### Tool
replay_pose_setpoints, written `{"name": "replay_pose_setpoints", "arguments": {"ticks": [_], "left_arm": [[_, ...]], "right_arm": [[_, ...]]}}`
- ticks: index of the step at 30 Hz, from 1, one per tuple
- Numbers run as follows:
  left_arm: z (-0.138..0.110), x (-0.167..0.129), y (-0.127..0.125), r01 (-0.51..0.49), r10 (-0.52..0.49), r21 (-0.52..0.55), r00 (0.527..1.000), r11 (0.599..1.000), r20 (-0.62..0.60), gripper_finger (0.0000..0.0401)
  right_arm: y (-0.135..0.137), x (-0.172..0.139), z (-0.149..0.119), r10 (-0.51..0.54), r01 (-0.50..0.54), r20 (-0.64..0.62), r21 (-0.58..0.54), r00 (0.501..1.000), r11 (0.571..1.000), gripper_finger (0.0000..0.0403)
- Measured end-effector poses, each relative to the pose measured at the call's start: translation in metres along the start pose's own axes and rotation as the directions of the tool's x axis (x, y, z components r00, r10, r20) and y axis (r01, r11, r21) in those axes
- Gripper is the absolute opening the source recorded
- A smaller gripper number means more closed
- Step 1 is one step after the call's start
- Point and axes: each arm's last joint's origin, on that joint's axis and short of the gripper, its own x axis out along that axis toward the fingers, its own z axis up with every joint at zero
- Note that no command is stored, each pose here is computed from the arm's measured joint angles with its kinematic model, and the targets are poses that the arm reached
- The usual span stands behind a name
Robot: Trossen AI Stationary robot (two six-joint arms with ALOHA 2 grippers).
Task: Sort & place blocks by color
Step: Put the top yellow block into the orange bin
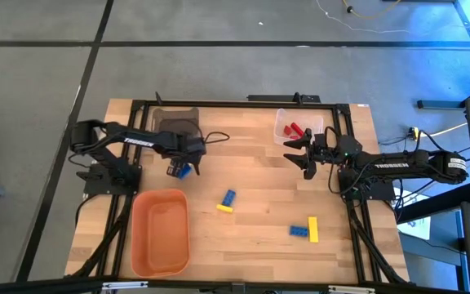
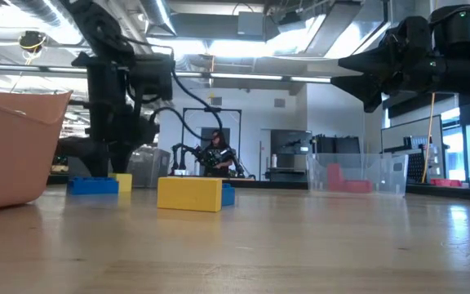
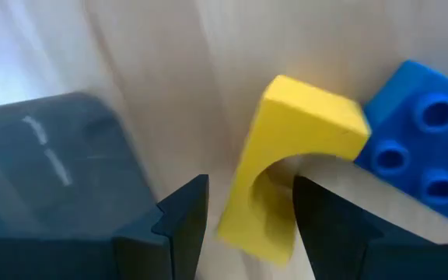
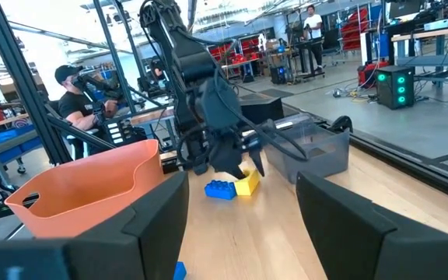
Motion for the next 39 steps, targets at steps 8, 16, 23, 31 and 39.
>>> {"name": "replay_pose_setpoints", "arguments": {"ticks": [8, 16, 23, 31, 39], "left_arm": [[0.002, 0.003, -0.001, 0.029, -0.029, -0.032, 1.0, 0.999, 0.0, 0.0119], [0.01, -0.02, 0.012, 0.012, -0.009, -0.148, 1.0, 0.989, 0.026, 0.0031], [0.023, -0.091, 0.029, -0.063, 0.155, -0.296, 0.942, 0.953, 0.299, 0.003], [0.021, -0.14, 0.009, 0.079, 0.322, -0.409, 0.491, 0.909, 0.81, 0.003], [0.008, -0.102, -0.032, 0.208, 0.43, -0.458, 0.167, 0.864, 0.887, 0.003]], "right_arm": [[0.0, 0.0, 0.0, 0.0, 0.0, 0.0, 0.005, 1.0, 1.0, 0.0239], [0.0, 0.0, 0.0, 0.0, 0.0, 0.0, -0.019, 1.0, 1.0, 0.0239], [0.0, 0.0, 0.0, 0.0, 0.0, 0.0, -0.018, 1.0, 1.0, 0.0239], [0.0, 0.0, 0.0, 0.002, -0.002, 0.005, -0.018, 1.0, 1.0, 0.0239], [0.0, 0.0, 0.001, 0.005, -0.005, 0.006, 0.006, 1.0, 1.0, 0.0239]]}}
